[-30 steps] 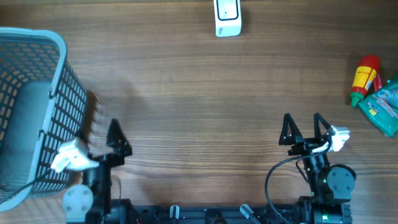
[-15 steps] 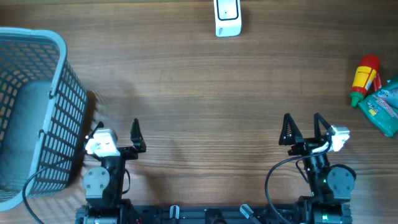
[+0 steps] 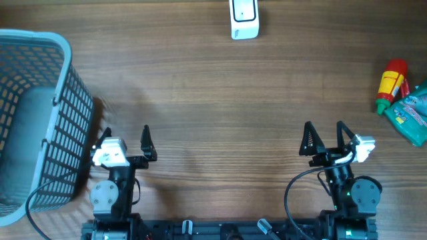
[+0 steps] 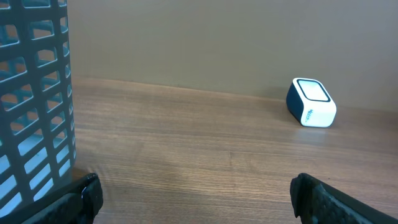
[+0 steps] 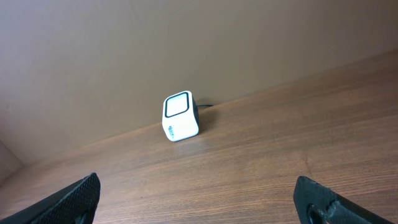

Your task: Scan the item barcode

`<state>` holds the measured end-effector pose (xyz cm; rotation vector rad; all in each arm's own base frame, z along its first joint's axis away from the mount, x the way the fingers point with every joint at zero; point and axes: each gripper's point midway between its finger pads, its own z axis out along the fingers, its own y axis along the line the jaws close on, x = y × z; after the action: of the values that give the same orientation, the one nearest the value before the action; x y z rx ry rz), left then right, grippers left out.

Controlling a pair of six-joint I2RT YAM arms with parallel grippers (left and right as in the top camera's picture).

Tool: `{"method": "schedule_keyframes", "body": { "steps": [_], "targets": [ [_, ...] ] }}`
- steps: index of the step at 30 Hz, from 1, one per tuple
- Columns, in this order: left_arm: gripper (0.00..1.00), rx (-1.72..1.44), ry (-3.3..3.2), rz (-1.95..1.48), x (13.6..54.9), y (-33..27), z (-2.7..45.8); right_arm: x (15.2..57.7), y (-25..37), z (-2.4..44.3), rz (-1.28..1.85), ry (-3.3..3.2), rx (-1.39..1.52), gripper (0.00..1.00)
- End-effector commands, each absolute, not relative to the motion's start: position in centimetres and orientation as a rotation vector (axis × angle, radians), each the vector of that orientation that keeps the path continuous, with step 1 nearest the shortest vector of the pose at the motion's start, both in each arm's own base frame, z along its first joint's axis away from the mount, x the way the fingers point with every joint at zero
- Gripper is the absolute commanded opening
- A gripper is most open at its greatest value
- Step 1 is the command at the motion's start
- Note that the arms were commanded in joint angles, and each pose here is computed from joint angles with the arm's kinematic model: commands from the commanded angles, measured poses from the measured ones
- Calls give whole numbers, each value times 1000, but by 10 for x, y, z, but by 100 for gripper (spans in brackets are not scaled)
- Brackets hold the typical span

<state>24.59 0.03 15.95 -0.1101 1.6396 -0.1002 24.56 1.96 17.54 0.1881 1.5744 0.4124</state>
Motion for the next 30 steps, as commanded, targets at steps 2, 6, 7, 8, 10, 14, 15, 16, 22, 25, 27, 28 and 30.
{"method": "schedule_keyframes", "body": {
  "steps": [2,6,7,8,10,14,15,16,22,25,27,28,30],
  "targets": [
    [100,-94,1643,-109,246,-3,157,245,19,177,416,1563,202,100],
    [100,-94,1643,-109,246,-3,157,245,19,177,416,1563,202,100],
    [100,-94,1643,-109,246,-3,157,245,19,177,416,1563,202,100],
    [100,-94,1643,-109,246,-3,157,245,19,177,416,1563,202,100],
    [100,-94,1643,-109,246,-3,157,245,19,177,416,1563,202,100],
    [100,-94,1643,-109,246,-3,157,246,15,177,322,1568,137,100],
    [100,-94,1643,-109,246,-3,157,245,20,177,286,1569,62,100],
    [100,-94,1643,-109,246,-3,157,245,23,177,245,1566,-8,100],
    [100,-94,1643,-109,246,-3,157,244,28,178,95,1547,-192,100],
    [100,-94,1643,-109,246,-3,157,244,28,179,84,1543,-203,100],
    [100,-94,1643,-109,246,-3,157,244,28,179,88,1542,-198,100],
    [100,-94,1643,-109,246,-3,157,244,28,179,87,1541,-198,100],
    [100,-94,1643,-109,246,-3,157,244,28,179,87,1541,-199,100]
  ]
}}
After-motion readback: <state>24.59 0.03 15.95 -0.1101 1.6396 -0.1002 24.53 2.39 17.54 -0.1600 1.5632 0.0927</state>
